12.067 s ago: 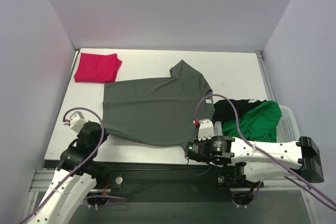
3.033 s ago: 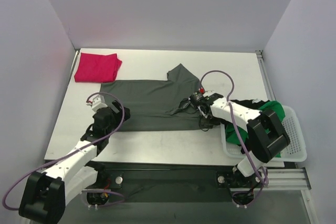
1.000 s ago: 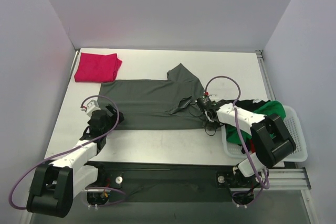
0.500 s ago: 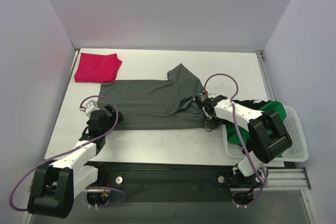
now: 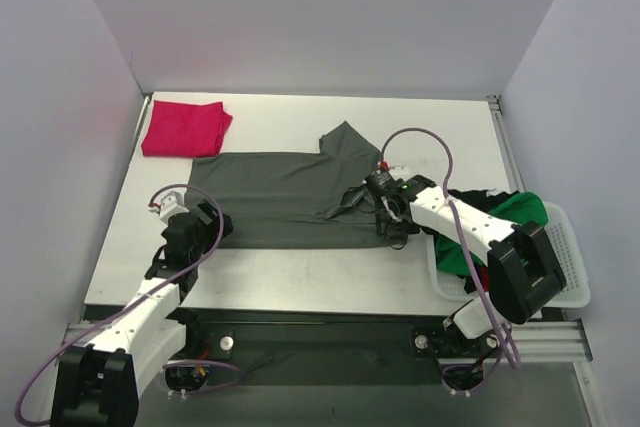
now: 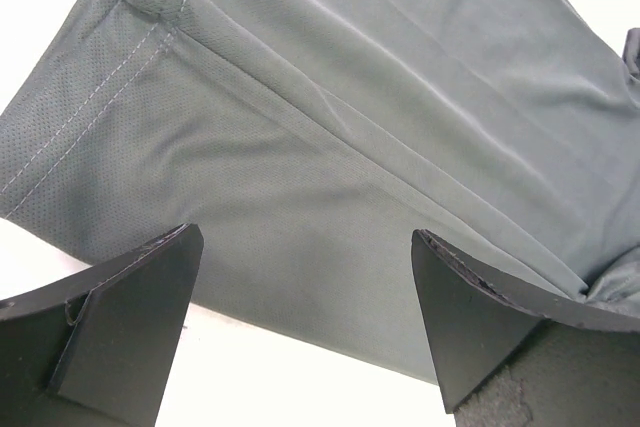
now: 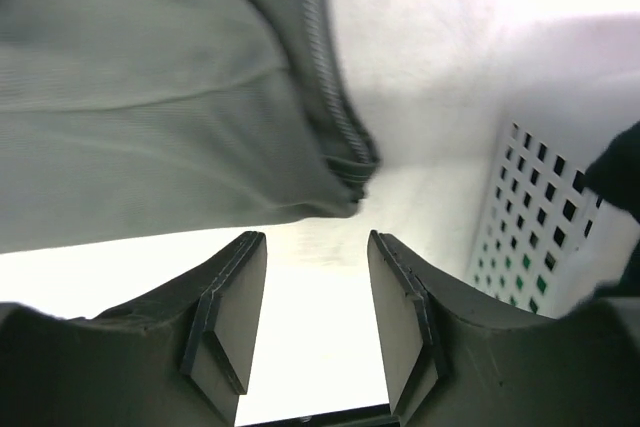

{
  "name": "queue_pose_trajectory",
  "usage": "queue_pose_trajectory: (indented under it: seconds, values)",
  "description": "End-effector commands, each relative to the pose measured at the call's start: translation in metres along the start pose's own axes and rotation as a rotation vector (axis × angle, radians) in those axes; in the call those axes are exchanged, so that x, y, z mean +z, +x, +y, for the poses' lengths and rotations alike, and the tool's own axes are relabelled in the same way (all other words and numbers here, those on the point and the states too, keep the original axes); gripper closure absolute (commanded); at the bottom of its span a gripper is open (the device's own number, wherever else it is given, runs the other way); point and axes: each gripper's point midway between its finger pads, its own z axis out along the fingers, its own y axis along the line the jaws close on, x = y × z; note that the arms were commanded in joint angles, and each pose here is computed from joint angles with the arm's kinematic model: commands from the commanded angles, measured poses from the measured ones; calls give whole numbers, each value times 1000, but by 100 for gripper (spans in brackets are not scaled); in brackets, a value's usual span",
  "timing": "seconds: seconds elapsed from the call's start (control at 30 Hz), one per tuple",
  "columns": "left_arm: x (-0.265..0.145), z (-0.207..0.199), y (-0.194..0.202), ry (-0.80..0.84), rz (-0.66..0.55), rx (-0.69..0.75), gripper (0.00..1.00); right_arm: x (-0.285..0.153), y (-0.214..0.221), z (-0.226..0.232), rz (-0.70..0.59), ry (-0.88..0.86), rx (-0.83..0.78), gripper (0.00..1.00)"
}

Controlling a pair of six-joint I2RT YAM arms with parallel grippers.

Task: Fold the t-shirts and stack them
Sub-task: Fold the flattened tshirt in 1/3 of the way

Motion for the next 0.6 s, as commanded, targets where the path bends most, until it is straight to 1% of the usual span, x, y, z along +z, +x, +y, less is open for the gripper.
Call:
queue_pose_trajectory:
  seconds: [0.0,0.17,0.3,0.4,0.53,0.57]
  values:
    - [-6,-6,-10,9,-25,29,3,-22,-12,7,-43,-35,-25,54]
    - [-8,-15,-10,36,-26,48,3,-27,-24,24,-78,-92,-38,55]
    - [-8,-32,-5,89,-21,72,3,-26,-40,59,-134,-227,-45,56]
    - [-9,-45,2,111,-8,105,3,-24,-48,86,-139,-323,-50,57]
    - [-8,-51,8,124,9,115,3,-17,-60,110,-134,-361,-74,57]
    - [-8,-51,8,125,9,117,3,-7,-58,114,-110,-349,-82,57]
